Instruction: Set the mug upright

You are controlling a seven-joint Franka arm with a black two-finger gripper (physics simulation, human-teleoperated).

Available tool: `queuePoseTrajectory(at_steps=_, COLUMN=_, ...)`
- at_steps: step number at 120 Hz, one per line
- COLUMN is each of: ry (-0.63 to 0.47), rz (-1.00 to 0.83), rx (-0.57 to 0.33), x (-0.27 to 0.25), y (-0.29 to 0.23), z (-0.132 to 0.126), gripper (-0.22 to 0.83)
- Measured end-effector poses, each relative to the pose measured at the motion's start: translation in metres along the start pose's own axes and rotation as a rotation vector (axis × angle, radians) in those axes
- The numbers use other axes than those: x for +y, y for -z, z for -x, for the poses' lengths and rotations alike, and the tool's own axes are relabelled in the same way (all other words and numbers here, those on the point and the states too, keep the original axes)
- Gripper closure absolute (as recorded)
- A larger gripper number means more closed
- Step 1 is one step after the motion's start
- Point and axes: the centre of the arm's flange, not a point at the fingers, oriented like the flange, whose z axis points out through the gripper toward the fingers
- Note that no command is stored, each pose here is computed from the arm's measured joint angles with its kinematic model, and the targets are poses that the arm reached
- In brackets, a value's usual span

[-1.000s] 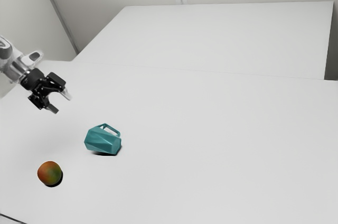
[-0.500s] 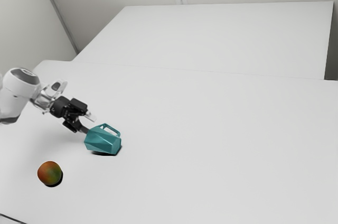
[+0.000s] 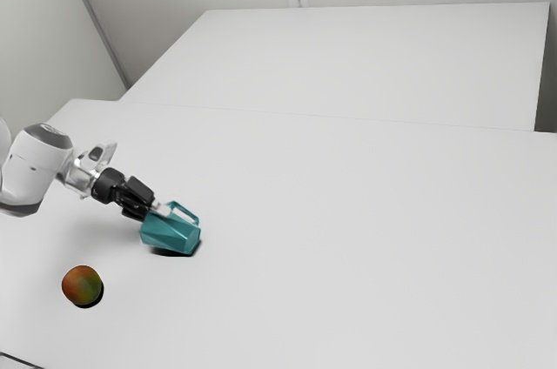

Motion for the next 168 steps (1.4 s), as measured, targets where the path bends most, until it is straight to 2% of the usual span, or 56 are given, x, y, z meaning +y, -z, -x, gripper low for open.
queuePoseTrajectory(at_steps=10, ry=-0.018, rz=0.000, rx=0.000, x=0.000, y=0.000, z=0.000, gripper=0.61)
queuePoseTrajectory(at_steps=22, ry=-0.041, rz=-0.002, rx=-0.001, x=0.002, y=-0.001, z=-0.001, gripper=0.69)
queuePoseTrajectory(at_steps=47, ry=-0.138, rz=-0.036, rx=-0.004, x=0.040, y=0.006, z=-0.012, gripper=0.74)
queuePoseTrajectory(at_steps=60, ry=-0.192, rz=-0.102, rx=-0.041, x=0.074, y=0.011, z=-0.019, gripper=0.74)
queuePoseTrajectory(at_steps=83, ry=-0.339, rz=-0.418, rx=-0.256, x=0.157, y=-0.005, z=-0.068, gripper=0.75)
queuePoseTrajectory(at_steps=93, ry=-0.385, rz=-0.575, rx=-0.348, x=0.182, y=-0.026, z=-0.081, gripper=0.75)
queuePoseTrajectory(at_steps=101, ry=-0.410, rz=-0.679, rx=-0.383, x=0.197, y=-0.041, z=-0.089, gripper=0.75)
queuePoseTrajectory(at_steps=115, ry=-0.430, rz=-0.815, rx=-0.386, x=0.208, y=-0.058, z=-0.096, gripper=0.75)
queuePoseTrajectory(at_steps=129, ry=-0.408, rz=-0.894, rx=-0.354, x=0.190, y=-0.074, z=-0.093, gripper=0.76)
queuePoseTrajectory(at_steps=148, ry=-0.365, rz=-0.949, rx=-0.278, x=0.167, y=-0.082, z=-0.091, gripper=0.76)
queuePoseTrajectory(at_steps=168, ry=-0.313, rz=-0.962, rx=-0.246, x=0.144, y=-0.098, z=-0.088, gripper=0.76)
